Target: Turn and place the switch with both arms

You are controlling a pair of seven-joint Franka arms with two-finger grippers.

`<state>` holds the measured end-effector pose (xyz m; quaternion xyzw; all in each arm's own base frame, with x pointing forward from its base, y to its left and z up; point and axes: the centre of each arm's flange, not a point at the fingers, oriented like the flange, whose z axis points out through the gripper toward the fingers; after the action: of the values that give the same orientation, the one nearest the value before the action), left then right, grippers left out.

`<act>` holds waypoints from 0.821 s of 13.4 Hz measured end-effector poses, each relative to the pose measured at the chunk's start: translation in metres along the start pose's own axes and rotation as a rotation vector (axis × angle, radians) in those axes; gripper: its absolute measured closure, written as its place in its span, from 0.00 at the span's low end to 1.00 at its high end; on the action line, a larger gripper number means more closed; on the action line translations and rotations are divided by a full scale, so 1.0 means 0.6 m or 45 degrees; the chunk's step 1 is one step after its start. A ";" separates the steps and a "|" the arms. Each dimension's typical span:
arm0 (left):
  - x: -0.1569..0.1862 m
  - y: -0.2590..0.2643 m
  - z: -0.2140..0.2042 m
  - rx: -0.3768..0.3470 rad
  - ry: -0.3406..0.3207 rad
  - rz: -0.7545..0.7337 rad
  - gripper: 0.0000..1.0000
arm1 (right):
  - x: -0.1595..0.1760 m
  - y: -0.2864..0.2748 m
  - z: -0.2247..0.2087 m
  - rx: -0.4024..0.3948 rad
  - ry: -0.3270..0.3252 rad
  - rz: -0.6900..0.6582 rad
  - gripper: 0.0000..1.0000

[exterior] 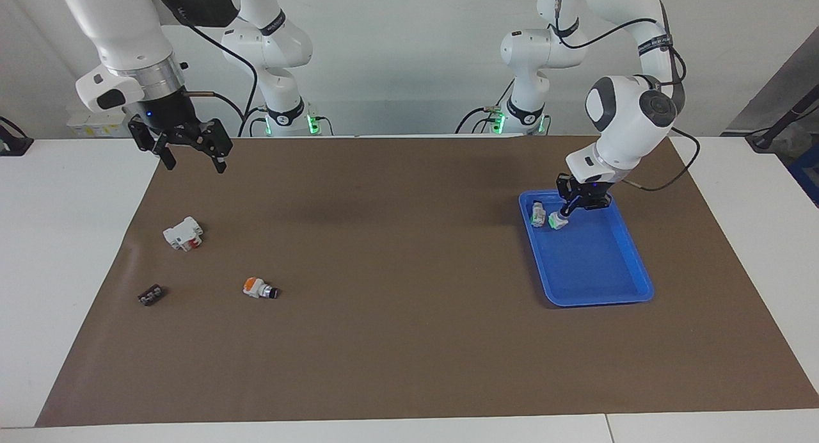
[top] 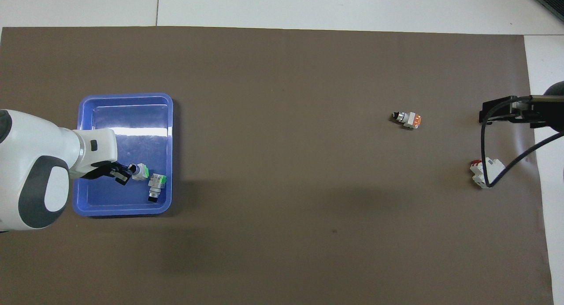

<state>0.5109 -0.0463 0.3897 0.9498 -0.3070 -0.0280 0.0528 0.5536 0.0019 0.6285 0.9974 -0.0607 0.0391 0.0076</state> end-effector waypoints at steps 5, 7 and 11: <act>0.011 -0.003 -0.026 0.024 0.038 0.013 0.13 | -0.017 0.005 -0.017 -0.012 -0.090 0.000 0.00; 0.017 -0.007 -0.067 0.051 0.086 -0.011 0.00 | -0.022 0.007 -0.018 -0.015 -0.120 0.002 0.00; 0.003 0.010 -0.170 0.082 0.176 -0.209 0.00 | -0.028 0.006 -0.018 -0.017 -0.152 -0.001 0.00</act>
<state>0.5174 -0.0435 0.4917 0.9726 -0.2246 0.0433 0.0409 0.5359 0.0004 0.6380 0.9979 -0.0611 -0.0209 0.0107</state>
